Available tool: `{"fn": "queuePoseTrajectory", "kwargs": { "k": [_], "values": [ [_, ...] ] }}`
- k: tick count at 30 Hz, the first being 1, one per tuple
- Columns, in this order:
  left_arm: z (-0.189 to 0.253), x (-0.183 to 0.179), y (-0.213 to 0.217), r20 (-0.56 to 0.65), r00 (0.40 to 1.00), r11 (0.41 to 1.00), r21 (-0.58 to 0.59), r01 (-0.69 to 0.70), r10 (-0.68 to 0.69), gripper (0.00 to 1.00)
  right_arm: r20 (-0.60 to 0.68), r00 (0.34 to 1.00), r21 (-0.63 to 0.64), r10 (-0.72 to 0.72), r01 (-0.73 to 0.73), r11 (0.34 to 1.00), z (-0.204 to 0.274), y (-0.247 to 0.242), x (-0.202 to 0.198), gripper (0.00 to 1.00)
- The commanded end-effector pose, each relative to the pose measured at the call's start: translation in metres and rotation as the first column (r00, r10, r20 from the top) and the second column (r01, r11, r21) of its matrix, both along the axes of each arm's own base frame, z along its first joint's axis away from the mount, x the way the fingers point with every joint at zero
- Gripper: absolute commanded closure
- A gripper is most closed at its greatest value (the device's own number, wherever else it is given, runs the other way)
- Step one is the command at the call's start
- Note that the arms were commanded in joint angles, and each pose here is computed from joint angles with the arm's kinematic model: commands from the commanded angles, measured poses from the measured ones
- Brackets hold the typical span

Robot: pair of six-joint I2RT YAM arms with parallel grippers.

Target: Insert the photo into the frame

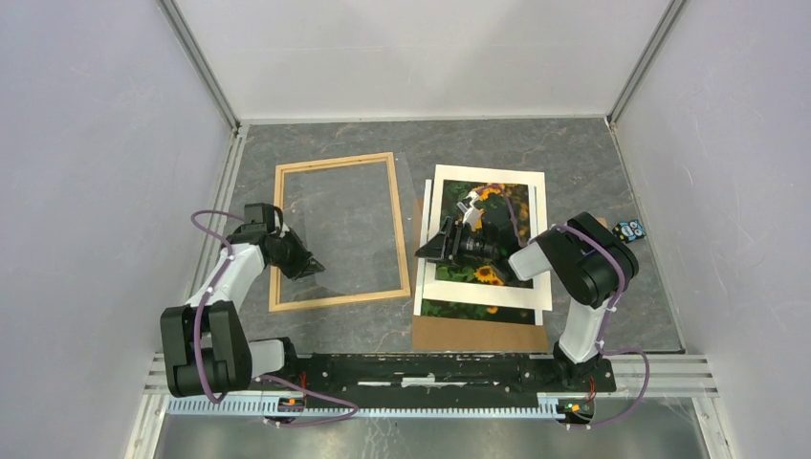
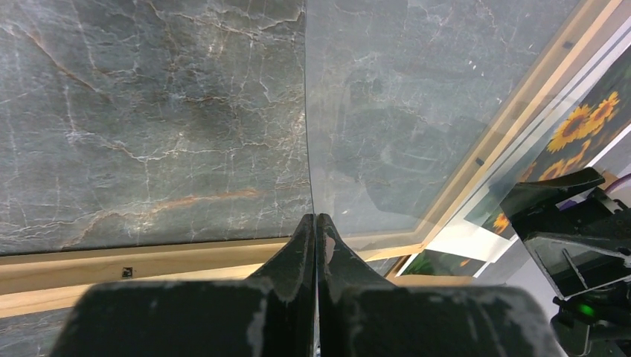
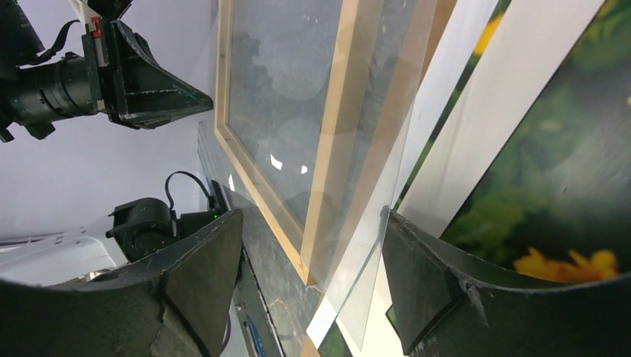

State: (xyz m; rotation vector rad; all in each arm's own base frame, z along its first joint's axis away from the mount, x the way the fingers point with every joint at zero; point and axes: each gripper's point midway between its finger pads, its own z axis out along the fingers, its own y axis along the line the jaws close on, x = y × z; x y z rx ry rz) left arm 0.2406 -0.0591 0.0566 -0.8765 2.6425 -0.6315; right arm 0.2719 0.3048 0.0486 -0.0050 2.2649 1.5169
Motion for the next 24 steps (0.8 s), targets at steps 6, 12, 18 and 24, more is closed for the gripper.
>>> {"fn": "queuePoseTrajectory", "kwargs": {
  "k": [6, 12, 18, 24],
  "values": [
    [0.016, 0.015, -0.006, 0.083, 0.994, 0.997, -0.021, 0.071, -0.069, 0.98, 0.059, 0.998, 0.026, 0.02, -0.022, 0.999, 0.008, 0.012, 0.021, 0.31],
    [0.014, 0.016, -0.011, 0.087, 0.993, 0.995, -0.054, 0.089, -0.084, 0.98, 0.064, 0.998, 0.121, 0.0, -0.008, 0.993, 0.026, 0.023, 0.033, 0.39],
    [0.013, 0.018, -0.016, 0.091, 0.991, 0.991, -0.08, 0.111, -0.103, 0.98, 0.052, 0.999, 0.205, -0.002, -0.009, 0.979, 0.036, 0.03, 0.036, 0.48],
    [0.012, 0.027, -0.017, 0.123, 0.985, 0.988, -0.087, 0.13, -0.119, 0.96, 0.064, 0.998, 0.181, -0.007, -0.005, 0.984, 0.032, 0.03, 0.039, 0.53]
  ]
}}
